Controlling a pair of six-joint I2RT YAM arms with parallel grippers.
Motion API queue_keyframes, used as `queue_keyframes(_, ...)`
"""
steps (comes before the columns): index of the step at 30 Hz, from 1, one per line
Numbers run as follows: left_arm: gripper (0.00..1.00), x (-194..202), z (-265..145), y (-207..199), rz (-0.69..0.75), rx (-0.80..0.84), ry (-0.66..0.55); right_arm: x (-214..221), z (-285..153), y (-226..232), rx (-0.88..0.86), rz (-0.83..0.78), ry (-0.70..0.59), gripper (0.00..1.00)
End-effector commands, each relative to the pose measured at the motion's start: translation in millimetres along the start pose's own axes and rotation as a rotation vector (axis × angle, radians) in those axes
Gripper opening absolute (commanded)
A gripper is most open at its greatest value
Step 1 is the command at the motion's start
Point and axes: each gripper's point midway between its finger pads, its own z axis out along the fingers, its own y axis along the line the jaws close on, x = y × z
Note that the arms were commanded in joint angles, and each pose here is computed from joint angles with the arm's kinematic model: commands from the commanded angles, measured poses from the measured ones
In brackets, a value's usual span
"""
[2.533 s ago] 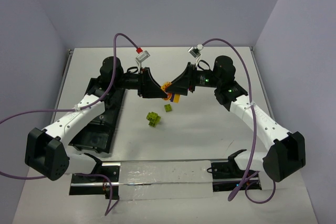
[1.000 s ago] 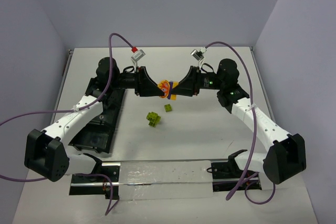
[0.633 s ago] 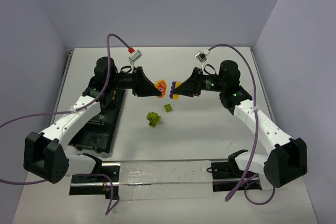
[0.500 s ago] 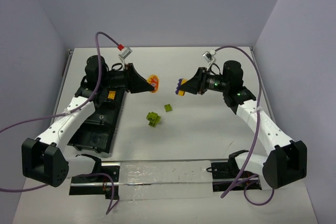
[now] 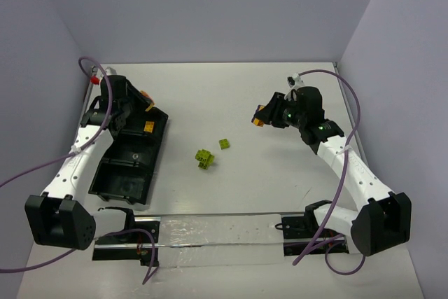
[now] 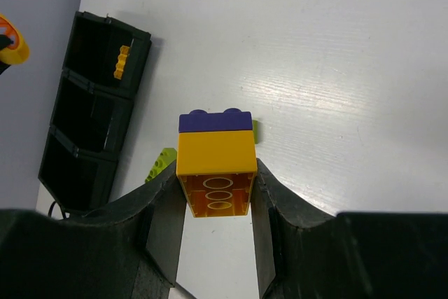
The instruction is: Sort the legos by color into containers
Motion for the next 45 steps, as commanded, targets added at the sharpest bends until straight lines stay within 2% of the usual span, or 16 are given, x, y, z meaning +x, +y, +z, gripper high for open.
queue_keyframes(1, 0.0, -28.6, 6.0, 51.6, -0.043, -0.304, -0.152, -11.7, -3.1, 1.7, 0.011, -0.029, -0.036, 0.0)
queue_keyframes(6, 0.0, -25.5, 19.5, 57.6, -0.058, -0.307, -0.171, -11.3, -3.0, 3.8, 0.002, -0.022, -0.03, 0.0)
queue_keyframes(11, 0.0, -16.6, 38.9, 73.0, -0.044, -0.362, -0.137, -9.1, -3.7, 1.2, 0.016, -0.026, -0.02, 0.0)
queue_keyframes(18, 0.01, -10.9, 57.8, 69.0, -0.023, -0.338, -0.11, -7.7, -5.6, 3.8, 0.003, -0.025, -0.018, 0.0)
queue_keyframes(20, 0.09, -6.7, 65.8, 72.0, -0.01, -0.356, -0.089, -7.9, -6.3, 2.7, 0.009, -0.028, -0.019, 0.0)
queue_keyframes(25, 0.62, -1.0, 73.3, 72.5, 0.006, -0.363, -0.054, -7.7, -7.6, 3.2, 0.011, -0.029, -0.017, 0.0)
queue_keyframes(27, 0.77, -2.7, 70.4, 68.4, 0.005, -0.344, -0.057, -8.0, -8.5, 3.9, 0.01, -0.03, -0.017, 0.0)
queue_keyframes(29, 0.85, -11.5, 60.8, 57.1, 0.009, -0.298, -0.076, -8.1, -9.0, 5.4, 0.005, -0.032, -0.013, 0.0)
queue_keyframes(31, 0.86, -15.2, 49.9, 45.6, 0.033, -0.257, -0.07, -8.4, -9.2, 8.4, -0.009, -0.041, -0.007, 0.0)
queue_keyframes(34, 0.8, -14.0, 27.8, 11.4, 0.101, -0.096, -0.045, -8.5, -10.9, 22.4, -0.077, -0.069, 0.001, 0.0)
queue_keyframes(35, 0.76, -5.8, 18.5, -11.5, 0.143, 0.047, -0.014, -8.1, -12.0, 31.6, -0.125, -0.085, 0.004, 0.0)
queue_keyframes(37, 0.75, 5.0, -6.7, -59.7, 0.204, 0.338, 0.029, -7.0, -14.3, 48.6, -0.221, -0.099, 0.01, 0.0)
queue_keyframes(38, 0.76, 25.9, -30.3, -83.9, 0.252, 0.544, 0.092, -1.2, -19.3, 67.1, -0.332, -0.111, 0.04, 0.0)
queue_keyframes(42, 0.82, 83.0, -90.1, -133.2, 0.35, 0.987, 0.328, 0.6, -31.8, 109.4, -0.581, -0.12, 0.058, 0.0)
queue_keyframes(45, 0.83, 119.7, -111.9, -150.2, 0.422, 1.114, 0.444, 5.2, -44.6, 135.5, -0.729, -0.138, 0.08, 0.0)
